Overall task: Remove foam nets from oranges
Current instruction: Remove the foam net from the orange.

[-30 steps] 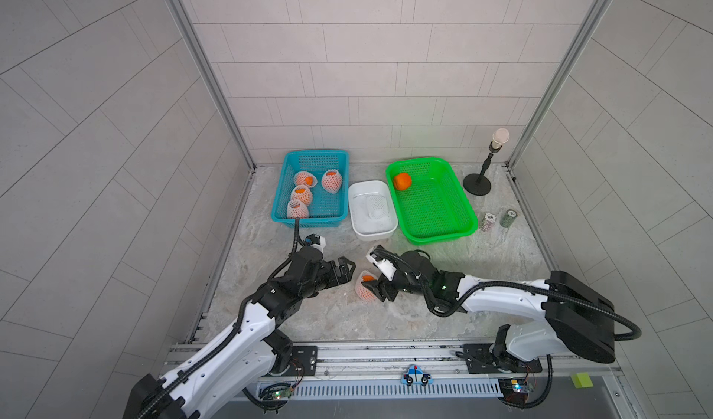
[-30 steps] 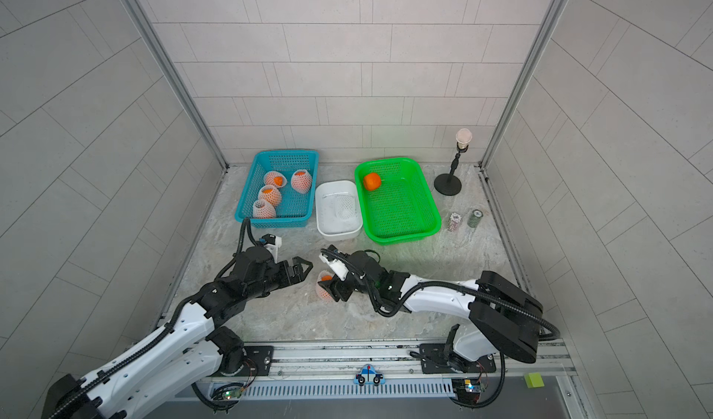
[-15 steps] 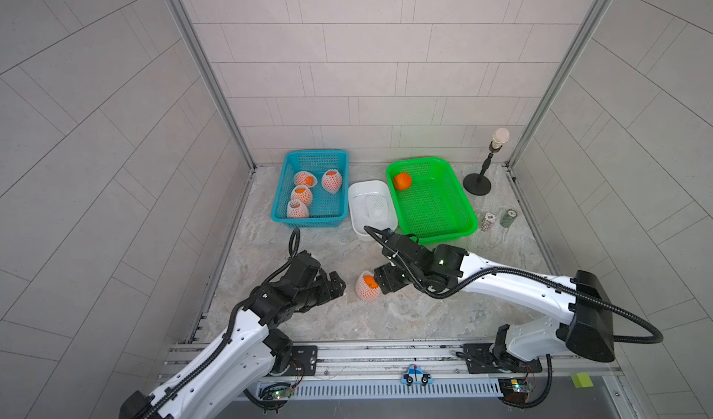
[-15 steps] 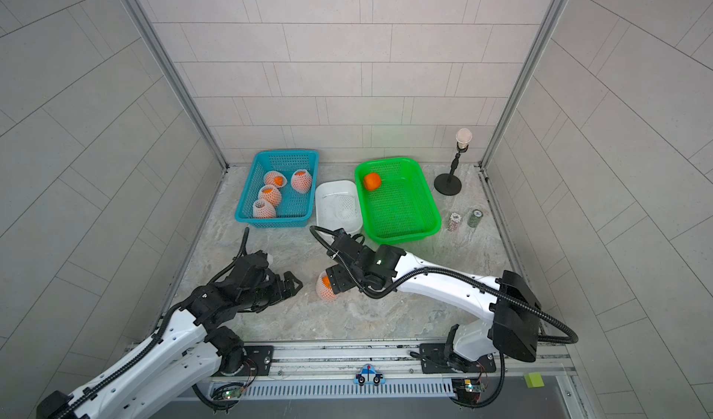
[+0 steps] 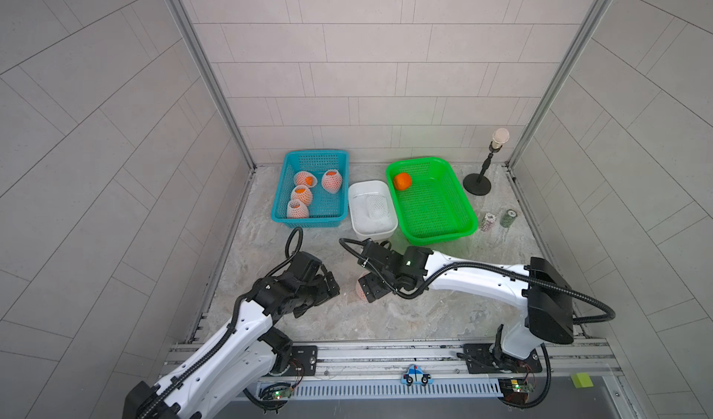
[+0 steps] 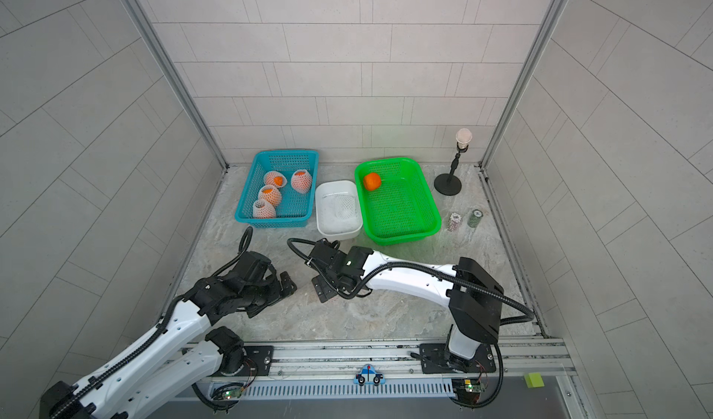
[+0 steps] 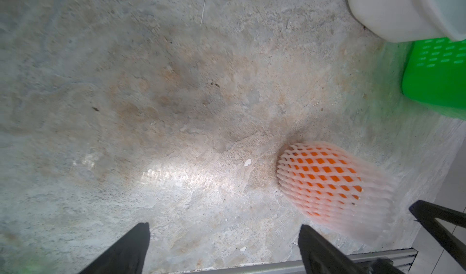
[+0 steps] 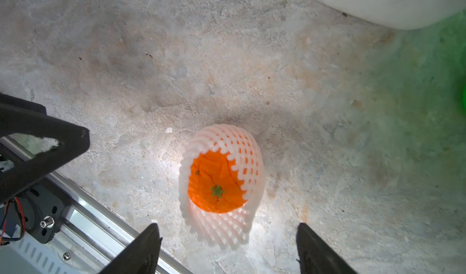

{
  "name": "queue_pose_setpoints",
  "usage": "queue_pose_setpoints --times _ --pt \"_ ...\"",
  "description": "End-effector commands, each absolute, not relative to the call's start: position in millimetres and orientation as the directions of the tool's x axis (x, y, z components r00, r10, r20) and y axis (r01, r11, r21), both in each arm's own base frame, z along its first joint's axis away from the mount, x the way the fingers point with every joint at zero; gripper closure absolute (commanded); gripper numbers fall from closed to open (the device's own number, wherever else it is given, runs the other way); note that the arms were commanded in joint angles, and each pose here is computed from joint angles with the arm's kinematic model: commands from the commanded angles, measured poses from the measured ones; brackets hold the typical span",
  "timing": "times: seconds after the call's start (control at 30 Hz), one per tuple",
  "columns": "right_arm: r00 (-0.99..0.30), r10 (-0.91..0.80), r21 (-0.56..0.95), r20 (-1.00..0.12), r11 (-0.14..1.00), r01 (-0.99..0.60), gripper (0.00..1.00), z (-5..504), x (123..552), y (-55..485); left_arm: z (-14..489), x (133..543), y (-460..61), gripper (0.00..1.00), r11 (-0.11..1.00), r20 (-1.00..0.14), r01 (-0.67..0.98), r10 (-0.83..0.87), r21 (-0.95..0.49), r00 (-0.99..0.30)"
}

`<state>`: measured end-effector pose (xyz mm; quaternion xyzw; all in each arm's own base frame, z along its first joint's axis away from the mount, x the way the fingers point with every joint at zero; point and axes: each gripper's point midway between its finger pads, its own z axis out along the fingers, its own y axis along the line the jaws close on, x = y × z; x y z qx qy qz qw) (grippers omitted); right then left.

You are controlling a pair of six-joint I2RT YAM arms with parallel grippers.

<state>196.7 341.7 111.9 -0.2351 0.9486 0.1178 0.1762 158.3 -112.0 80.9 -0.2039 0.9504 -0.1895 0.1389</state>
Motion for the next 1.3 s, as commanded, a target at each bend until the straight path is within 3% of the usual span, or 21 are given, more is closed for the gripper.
queue_pose_setpoints --times 0.0,0.23,0.67,1.27 --pt "-0.819 -0.418 0.127 -0.392 0.858 -0.498 0.13 109 199 349 82 160 -106 0.00 0.839 -0.195 -0.363 -0.468 -0.406 -0.862" --pt "-0.826 -0.440 0.099 -0.353 0.860 -0.500 0.15 90 198 353 79 162 -107 0.00 0.832 -0.202 -0.362 -0.475 -0.420 -0.857" --pt "-0.820 -0.447 0.087 -0.356 0.858 -0.506 0.46 89 198 352 77 164 -106 0.00 0.834 -0.212 -0.359 -0.475 -0.418 -0.854" --pt "-0.810 -0.432 0.103 -0.397 0.856 -0.507 0.75 108 195 351 80 168 -106 0.00 0.827 -0.232 -0.356 -0.485 -0.436 -0.843"
